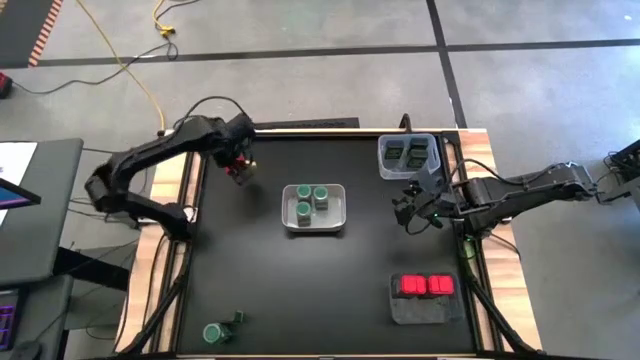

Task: Sort spices by type
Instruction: Put the red seasoning can into the black bin

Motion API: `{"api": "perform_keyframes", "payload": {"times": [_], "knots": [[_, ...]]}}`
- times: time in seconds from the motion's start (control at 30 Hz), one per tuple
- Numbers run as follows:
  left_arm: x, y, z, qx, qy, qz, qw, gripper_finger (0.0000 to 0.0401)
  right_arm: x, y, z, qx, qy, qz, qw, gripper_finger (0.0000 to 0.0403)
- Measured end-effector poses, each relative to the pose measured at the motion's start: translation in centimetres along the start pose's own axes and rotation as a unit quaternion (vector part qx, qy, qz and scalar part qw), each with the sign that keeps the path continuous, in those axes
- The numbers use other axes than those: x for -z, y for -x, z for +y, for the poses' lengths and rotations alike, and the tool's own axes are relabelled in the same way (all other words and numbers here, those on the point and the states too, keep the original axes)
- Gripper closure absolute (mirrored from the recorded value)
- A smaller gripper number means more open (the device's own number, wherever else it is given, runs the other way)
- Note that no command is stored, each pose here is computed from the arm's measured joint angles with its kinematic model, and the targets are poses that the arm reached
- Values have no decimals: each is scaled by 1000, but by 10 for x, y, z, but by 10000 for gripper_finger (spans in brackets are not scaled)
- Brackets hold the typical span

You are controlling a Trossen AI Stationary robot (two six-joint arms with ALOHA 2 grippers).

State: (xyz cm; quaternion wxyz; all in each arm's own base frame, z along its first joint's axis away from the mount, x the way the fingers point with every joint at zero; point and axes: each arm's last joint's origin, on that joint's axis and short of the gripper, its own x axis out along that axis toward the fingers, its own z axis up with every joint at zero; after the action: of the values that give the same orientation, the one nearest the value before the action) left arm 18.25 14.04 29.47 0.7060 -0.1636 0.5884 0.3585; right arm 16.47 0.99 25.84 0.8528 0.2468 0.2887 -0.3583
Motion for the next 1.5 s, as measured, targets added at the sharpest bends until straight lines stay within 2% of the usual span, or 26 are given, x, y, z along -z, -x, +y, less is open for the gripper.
{"api": "perform_keyframes", "payload": {"times": [0.17, 0.33, 0.47, 0.63, 0.83, 1.03, 1.2, 1.33, 1.5], "knots": [[8, 50, -50, 51, 15, -77, 996, 189, 9, 1, -9, 23, 35, 66, 997, 132], [12, 96, -102, 82, 26, -141, 986, 189, 13, 2, -14, 35, 51, 97, 993, 132], [12, 123, -153, 104, 4, -162, 981, 189, 14, 3, -14, 35, 58, 100, 993, 132], [5, 138, -223, 126, -47, -176, 975, 189, 19, 6, -10, 21, 74, 103, 992, 132], [0, 132, -296, 131, -106, -172, 971, 189, 25, 12, -5, 0, 97, 109, 989, 132], [-1, 109, -349, 159, -152, -154, 963, 189, 30, 16, -2, -17, 114, 113, 987, 132], [8, 74, -373, 155, -165, -84, 971, 189, 32, 18, 0, -25, 113, 114, 987, 132], [14, 57, -384, 139, -171, -56, 974, 189, 33, 18, 0, -27, 111, 115, 987, 132], [18, 42, -396, 147, -180, -29, 972, 186, 33, 18, 0, -26, 111, 115, 987, 132]]}}
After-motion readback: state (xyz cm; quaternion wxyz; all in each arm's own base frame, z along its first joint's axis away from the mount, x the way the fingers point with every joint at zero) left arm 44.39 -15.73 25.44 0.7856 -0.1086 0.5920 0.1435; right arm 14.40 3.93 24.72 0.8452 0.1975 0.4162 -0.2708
